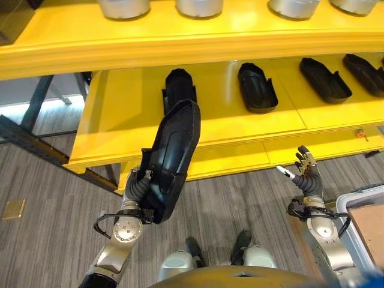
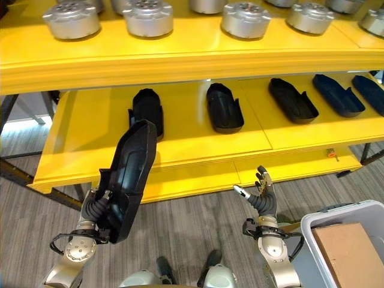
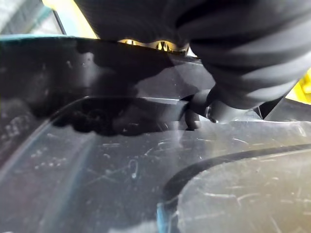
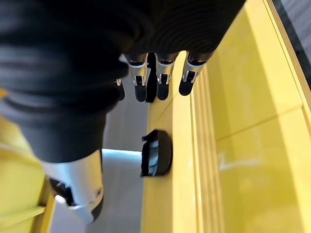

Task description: Move parts from the plastic box to the shelf.

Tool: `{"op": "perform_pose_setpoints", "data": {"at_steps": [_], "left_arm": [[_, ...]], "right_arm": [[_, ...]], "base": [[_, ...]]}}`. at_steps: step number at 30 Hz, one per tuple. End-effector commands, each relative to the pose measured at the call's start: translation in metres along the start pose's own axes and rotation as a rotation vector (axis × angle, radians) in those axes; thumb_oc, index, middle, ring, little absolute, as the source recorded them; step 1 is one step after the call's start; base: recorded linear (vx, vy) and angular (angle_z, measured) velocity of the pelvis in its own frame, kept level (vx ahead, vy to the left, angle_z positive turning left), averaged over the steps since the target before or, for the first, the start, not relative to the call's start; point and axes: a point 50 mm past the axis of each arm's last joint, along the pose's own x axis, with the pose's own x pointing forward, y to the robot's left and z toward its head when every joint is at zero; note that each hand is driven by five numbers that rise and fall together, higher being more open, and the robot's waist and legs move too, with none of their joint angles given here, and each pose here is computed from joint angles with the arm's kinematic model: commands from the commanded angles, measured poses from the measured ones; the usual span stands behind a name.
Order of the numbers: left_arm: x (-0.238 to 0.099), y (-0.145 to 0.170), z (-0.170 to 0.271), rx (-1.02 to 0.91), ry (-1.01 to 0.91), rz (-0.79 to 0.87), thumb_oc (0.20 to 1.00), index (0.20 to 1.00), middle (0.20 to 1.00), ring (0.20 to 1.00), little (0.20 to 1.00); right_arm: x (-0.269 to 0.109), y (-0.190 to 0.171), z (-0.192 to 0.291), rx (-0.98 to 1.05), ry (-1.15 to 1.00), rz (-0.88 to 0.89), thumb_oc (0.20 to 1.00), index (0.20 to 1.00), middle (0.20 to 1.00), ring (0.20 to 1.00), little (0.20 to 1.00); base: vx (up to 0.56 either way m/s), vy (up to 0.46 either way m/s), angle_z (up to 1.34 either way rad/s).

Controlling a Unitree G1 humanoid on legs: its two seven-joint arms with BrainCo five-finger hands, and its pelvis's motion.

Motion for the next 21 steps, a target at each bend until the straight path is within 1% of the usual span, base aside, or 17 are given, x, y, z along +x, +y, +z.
{"op": "perform_pose_setpoints", "data": {"at_steps": [1, 4, 9, 10, 15, 21], "left_arm": [[0.016, 0.006, 0.041, -0.047, -0.213, 0.052, 0.2, 0.2, 0.2, 0.2, 0.2], [0.017, 0.007, 0.043, -0.026, -0.227, 0.047, 0.2, 0.2, 0.2, 0.2, 0.2], [0.017, 0.01, 0.038, 0.003, -0.194, 0.051, 0.2, 0.2, 0.2, 0.2, 0.2], [0.019, 0.013, 0.04, 0.015, -0.196, 0.071, 0.2, 0.2, 0.2, 0.2, 0.2], [0.022, 0.012, 0.046, -0.007, -0.2, 0.087, 0.2, 0.2, 0.2, 0.2, 0.2], [0.027, 0.017, 0.046, -0.038, -0.155, 0.129, 0.2, 0.2, 0.2, 0.2, 0.2]], "right_arm": [[0.012, 0.004, 0.022, 0.036, -0.137, -0.016, 1.0, 1.0, 1.0, 1.0, 1.0], [0.013, 0.001, 0.02, 0.04, -0.135, -0.04, 1.0, 1.0, 1.0, 1.0, 1.0], [0.012, -0.001, 0.02, 0.039, -0.147, -0.086, 1.0, 1.0, 1.0, 1.0, 1.0], [0.013, -0.002, 0.021, 0.035, -0.144, -0.1, 1.0, 1.0, 1.0, 1.0, 1.0], [0.016, -0.004, 0.024, 0.003, -0.164, -0.119, 1.0, 1.0, 1.0, 1.0, 1.0], [0.018, -0.005, 0.028, -0.034, -0.179, -0.088, 1.0, 1.0, 1.0, 1.0, 1.0]], "base": [[0.11, -0.098, 0.12], [0.15, -0.115, 0.21], [0.2, -0.16, 0.22], [0.21, -0.16, 0.01], [0.14, -0.149, -0.02], [0.06, 0.092, -0.15]]}}
